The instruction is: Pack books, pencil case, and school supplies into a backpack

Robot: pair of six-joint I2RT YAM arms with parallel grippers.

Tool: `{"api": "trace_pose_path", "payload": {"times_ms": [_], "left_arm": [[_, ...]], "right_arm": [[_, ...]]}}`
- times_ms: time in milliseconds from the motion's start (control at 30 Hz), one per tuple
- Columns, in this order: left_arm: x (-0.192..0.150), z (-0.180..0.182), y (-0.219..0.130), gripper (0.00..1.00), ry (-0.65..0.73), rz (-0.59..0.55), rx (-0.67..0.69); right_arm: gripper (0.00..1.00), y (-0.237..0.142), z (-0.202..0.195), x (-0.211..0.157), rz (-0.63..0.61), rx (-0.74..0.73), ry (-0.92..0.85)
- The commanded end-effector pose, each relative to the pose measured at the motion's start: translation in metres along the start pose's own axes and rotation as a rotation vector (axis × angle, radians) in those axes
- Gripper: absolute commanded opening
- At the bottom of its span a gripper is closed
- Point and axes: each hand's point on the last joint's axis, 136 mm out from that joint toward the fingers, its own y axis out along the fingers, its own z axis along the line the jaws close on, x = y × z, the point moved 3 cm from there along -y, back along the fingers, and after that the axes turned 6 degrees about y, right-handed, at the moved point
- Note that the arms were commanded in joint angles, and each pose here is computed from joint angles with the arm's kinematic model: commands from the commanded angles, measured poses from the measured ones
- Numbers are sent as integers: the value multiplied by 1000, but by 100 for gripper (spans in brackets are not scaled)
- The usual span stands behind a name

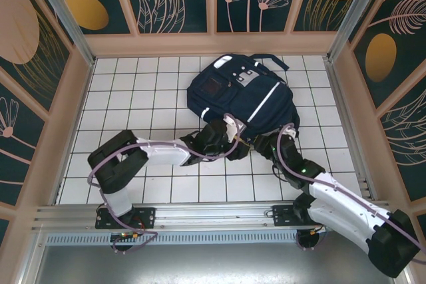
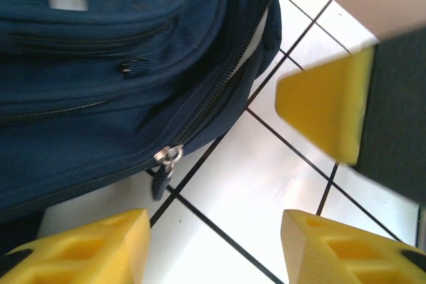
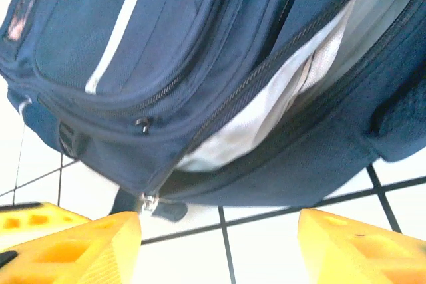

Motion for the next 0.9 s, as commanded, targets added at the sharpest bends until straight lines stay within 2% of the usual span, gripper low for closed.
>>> {"api": "trace_pose_path", "payload": {"times_ms": [0, 167, 233, 367, 733, 833, 867], "left_arm": [[22, 19, -28, 56, -87, -107, 52], [21, 63, -51, 57, -212, -151, 195], [20, 75, -54, 58, -239, -157, 253], [19, 85, -58, 58, -289, -169, 286], [16, 89, -56, 59, -346, -170, 258], [14, 87, -52, 59, -358, -156, 240], [14, 87, -51, 59, -367, -156, 232]], "right_arm": [[62, -2, -11, -2, -49, -85, -33], [49, 8, 2, -19, -29, -71, -100], [49, 14, 10, -27, -26, -61, -146], [49, 25, 23, -39, -41, -65, -250], [49, 58, 37, -45, -87, -161, -376], [43, 63, 36, -43, -98, -173, -374], [35, 64, 35, -43, -102, -175, -378]]}}
